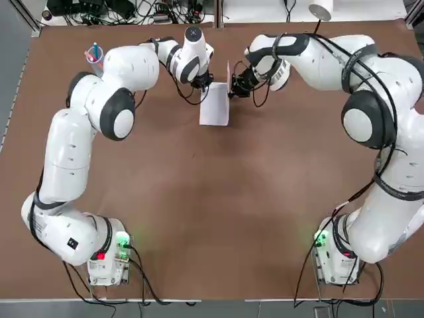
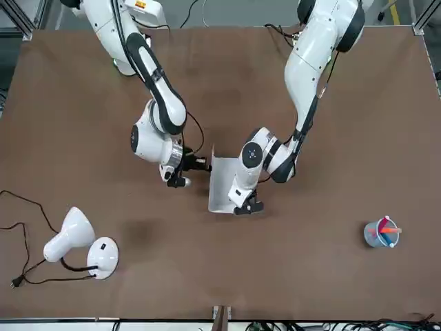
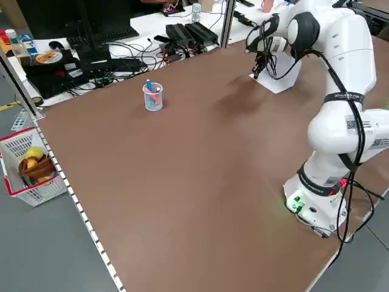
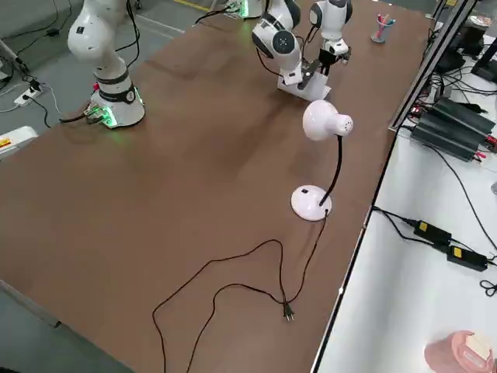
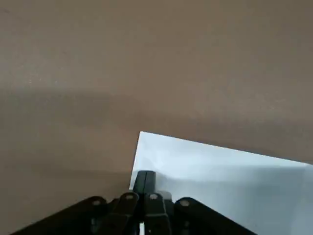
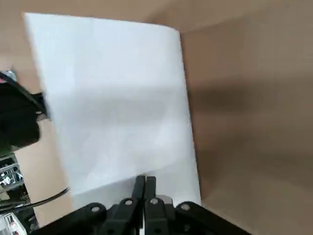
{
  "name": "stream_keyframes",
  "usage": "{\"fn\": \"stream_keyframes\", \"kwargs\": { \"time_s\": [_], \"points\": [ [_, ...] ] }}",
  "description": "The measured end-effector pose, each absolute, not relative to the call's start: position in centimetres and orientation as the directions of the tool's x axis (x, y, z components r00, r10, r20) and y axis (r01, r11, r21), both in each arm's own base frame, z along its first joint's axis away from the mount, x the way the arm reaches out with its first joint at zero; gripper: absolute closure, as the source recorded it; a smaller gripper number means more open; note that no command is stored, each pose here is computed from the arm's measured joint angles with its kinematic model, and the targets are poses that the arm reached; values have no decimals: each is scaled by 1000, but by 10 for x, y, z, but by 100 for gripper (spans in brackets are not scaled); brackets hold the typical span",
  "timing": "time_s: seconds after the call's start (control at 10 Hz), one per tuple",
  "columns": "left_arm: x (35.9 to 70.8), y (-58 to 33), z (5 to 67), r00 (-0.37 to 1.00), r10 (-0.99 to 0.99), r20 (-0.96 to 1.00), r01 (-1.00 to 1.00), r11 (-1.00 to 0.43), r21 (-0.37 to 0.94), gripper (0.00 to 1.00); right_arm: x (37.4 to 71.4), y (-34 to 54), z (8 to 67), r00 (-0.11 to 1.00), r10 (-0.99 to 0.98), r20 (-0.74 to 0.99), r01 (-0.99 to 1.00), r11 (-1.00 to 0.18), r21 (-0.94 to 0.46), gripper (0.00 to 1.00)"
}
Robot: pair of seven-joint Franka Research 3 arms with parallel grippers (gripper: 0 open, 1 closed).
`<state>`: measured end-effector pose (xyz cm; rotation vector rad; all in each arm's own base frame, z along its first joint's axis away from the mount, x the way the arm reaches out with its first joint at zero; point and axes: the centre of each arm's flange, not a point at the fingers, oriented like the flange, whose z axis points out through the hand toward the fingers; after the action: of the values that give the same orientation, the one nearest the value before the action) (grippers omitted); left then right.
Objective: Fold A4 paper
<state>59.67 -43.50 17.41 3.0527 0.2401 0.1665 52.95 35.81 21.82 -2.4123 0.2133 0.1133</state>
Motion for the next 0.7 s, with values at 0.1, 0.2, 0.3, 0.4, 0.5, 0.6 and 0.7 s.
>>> {"fn": "stream_keyframes", "kwargs": {
  "time_s": [0.1,0.2,0.3,0.4,0.5,0.6,0.7],
  "points": [
    [597,-435,174,982,160,102,152,-985,83,99,525,363,210,982,-119,-145,-185,-746,-640,95],
    [597,-435,174,982,160,102,152,-985,83,99,521,368,207,982,-114,-149,-184,-748,-638,95],
    [597,-435,174,982,160,102,152,-985,83,99,517,373,205,982,-109,-153,-182,-748,-639,95],
    [597,-435,174,982,160,102,152,-985,83,99,513,377,203,982,-103,-156,-180,-750,-637,95],
    [597,-435,174,982,160,102,152,-985,83,99,510,380,198,982,-100,-160,-180,-754,-632,95],
    [597,-435,174,982,160,102,152,-985,83,99,507,380,191,981,-98,-167,-183,-758,-626,95],
    [597,-435,174,982,160,102,152,-985,83,99,505,381,185,980,-99,-170,-184,-763,-620,95]
  ]
}}
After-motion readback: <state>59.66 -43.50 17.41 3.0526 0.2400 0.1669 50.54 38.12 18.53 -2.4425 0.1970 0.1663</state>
